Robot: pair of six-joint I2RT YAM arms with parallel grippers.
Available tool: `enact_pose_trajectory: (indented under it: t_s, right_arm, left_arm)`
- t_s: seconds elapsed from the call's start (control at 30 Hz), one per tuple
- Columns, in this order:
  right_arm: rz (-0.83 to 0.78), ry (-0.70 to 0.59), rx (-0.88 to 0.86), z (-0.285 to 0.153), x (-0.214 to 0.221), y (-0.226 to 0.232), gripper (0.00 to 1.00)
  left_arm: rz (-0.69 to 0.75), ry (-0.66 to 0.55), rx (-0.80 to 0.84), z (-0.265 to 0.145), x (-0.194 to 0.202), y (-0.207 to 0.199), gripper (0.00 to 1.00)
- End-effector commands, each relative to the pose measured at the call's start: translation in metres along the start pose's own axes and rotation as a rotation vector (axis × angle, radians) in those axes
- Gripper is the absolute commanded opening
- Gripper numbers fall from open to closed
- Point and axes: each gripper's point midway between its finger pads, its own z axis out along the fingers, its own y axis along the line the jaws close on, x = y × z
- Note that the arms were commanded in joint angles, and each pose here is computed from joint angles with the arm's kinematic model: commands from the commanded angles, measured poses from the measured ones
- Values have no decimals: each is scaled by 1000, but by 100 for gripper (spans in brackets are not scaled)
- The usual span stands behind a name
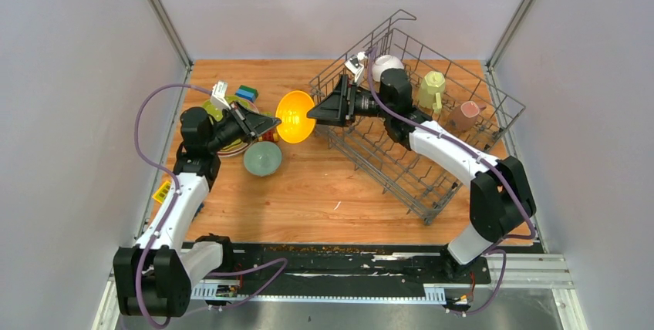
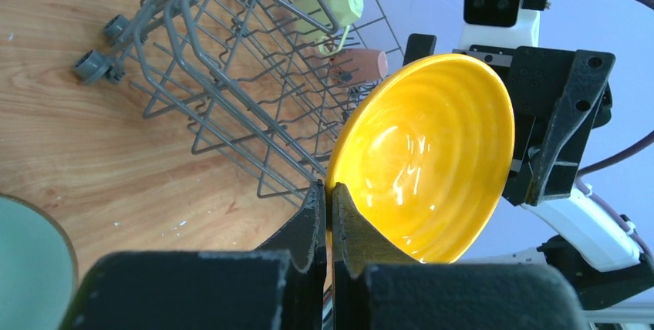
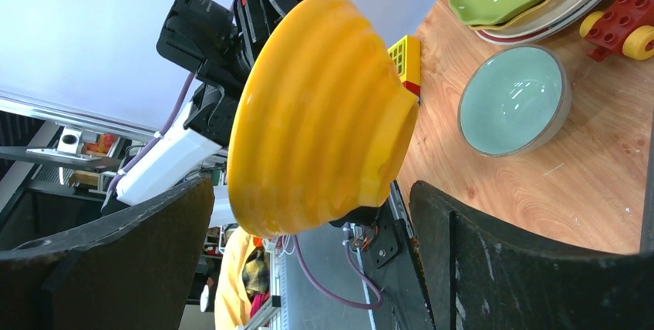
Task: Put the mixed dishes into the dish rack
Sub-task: Pick up the bowl from the center of the board.
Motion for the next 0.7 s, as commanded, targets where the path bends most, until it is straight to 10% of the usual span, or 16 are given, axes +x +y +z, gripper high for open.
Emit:
enact_pose_trajectory:
  t_s: [0.0, 0.67]
  right_arm:
    - [-34, -19, -30, 7, -12, 16, 100]
    - [-28, 25, -61, 9, -4, 20, 78]
  left_arm:
    - [37, -6, 58, 3, -3, -15, 0]
    - [30, -3, 47, 6, 1, -9, 0]
